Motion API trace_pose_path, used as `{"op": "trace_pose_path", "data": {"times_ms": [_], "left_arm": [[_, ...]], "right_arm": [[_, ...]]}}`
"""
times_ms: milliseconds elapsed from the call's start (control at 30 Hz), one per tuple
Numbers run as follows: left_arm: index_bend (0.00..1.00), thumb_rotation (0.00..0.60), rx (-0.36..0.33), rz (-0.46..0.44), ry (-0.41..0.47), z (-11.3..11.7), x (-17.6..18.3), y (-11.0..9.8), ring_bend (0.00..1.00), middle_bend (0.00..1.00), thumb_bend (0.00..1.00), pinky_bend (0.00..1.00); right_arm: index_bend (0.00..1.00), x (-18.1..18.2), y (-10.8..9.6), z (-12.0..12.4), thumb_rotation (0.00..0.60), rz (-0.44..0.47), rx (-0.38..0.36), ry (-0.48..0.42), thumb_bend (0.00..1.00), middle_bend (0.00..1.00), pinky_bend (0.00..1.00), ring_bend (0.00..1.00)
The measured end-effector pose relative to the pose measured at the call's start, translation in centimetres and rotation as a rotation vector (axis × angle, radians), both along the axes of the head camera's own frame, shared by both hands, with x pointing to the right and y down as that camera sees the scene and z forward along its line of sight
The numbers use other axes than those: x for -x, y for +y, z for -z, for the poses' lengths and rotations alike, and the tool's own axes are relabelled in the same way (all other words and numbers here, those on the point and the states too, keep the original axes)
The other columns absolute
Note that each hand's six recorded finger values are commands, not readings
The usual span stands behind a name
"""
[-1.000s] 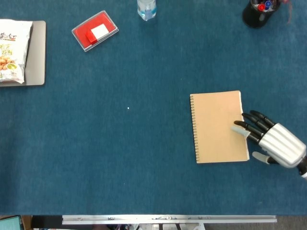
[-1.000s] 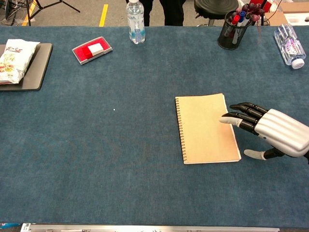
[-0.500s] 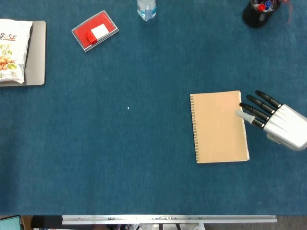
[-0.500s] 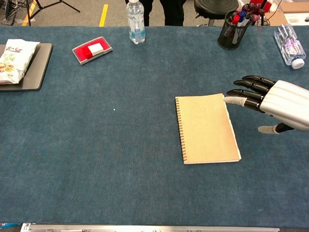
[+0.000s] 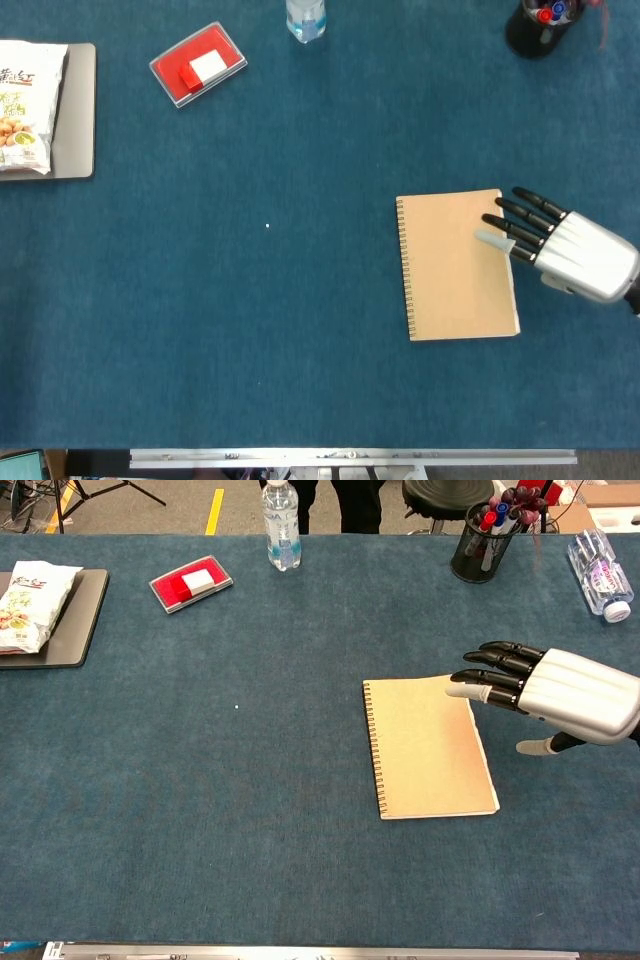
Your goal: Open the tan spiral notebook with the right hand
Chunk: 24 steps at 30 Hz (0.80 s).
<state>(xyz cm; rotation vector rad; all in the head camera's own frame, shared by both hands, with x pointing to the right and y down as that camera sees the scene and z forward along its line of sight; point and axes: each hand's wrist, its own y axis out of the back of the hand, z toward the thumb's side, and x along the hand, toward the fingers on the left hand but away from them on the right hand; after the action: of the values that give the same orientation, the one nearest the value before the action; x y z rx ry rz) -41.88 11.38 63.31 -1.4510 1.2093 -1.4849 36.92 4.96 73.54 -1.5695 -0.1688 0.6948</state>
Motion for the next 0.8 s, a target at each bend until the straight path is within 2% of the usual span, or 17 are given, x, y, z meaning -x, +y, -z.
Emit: {"op": "trace_pose_path", "data": {"times_ms": [333, 800], "left_arm": [[0.47, 0.6, 0.001, 0.0, 0.004, 0.1, 0.0, 0.2, 0.32, 0.44, 0.11, 0.46], [0.47, 0.6, -0.001, -0.001, 0.005, 0.2, 0.0, 0.3, 0.32, 0.44, 0.11, 0.46]], "right_arm": [[0.12, 0.6, 0.3, -1.8, 0.6, -0.005, 0.036, -0.011, 0.0, 0.14, 0.1, 0.04], [0.12, 1.0, 0.3, -2.8, 0.6, -0.048, 0.056, -0.041, 0.0, 0.14, 0.1, 0.04]]}}
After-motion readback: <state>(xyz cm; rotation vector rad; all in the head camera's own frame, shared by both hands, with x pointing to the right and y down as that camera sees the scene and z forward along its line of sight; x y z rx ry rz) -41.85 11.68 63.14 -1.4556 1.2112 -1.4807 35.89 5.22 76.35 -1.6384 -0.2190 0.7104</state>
